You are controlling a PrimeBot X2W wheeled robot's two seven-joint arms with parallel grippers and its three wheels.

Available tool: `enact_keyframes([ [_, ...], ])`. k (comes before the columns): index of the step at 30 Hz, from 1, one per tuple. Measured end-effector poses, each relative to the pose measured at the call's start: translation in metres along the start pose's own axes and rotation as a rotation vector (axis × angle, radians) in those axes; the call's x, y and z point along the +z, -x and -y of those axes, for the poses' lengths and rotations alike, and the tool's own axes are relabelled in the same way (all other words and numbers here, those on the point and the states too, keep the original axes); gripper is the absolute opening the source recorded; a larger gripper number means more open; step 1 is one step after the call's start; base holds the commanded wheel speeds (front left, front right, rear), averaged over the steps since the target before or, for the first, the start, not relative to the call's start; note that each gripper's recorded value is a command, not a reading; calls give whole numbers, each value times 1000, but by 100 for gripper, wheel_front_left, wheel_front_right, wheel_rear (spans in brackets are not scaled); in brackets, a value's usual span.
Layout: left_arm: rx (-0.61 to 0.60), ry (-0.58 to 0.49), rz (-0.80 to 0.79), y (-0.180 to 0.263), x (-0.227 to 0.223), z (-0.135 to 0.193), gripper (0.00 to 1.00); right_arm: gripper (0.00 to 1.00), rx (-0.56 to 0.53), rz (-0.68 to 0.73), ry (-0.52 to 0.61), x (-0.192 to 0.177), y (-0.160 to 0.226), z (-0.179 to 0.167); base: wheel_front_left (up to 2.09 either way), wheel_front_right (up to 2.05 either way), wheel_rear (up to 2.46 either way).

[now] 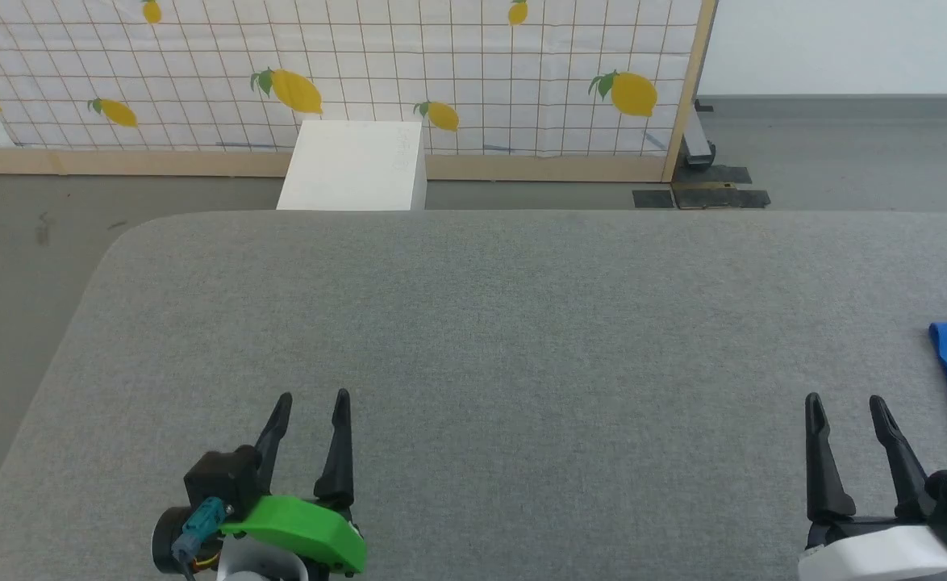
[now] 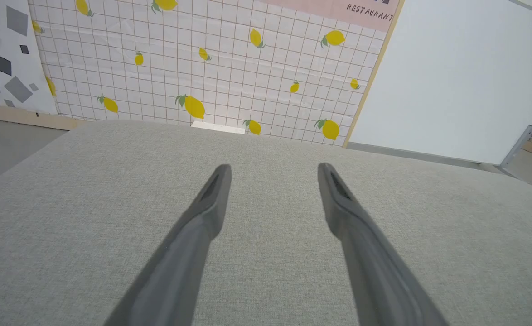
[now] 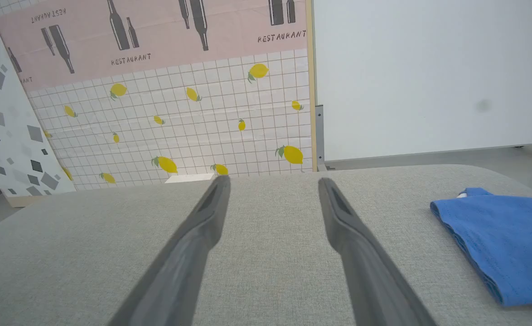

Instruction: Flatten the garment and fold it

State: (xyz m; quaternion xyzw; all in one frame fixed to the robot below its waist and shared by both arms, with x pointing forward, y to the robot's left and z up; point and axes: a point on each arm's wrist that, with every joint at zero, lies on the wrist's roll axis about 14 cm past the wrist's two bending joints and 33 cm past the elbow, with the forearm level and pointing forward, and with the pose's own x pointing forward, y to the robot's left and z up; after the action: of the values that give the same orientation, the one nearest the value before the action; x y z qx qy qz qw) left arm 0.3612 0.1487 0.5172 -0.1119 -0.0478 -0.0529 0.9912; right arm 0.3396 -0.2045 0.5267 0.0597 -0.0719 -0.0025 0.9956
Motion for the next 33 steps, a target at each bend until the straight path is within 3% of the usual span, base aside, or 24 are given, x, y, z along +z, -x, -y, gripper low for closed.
enact_keyframes([
  [6,-2,0,0,0,0,1,100,100,-1,-2,-2,-1,1,0,0,0,0],
  [7,-3,0,0,0,0,1,0,0,0,-3,-2,-1,1,0,0,0,0],
  [33,-3,-10,-11,-2,1,0,0,0,8,-32,5,-6,0,-3,0,0,0],
])
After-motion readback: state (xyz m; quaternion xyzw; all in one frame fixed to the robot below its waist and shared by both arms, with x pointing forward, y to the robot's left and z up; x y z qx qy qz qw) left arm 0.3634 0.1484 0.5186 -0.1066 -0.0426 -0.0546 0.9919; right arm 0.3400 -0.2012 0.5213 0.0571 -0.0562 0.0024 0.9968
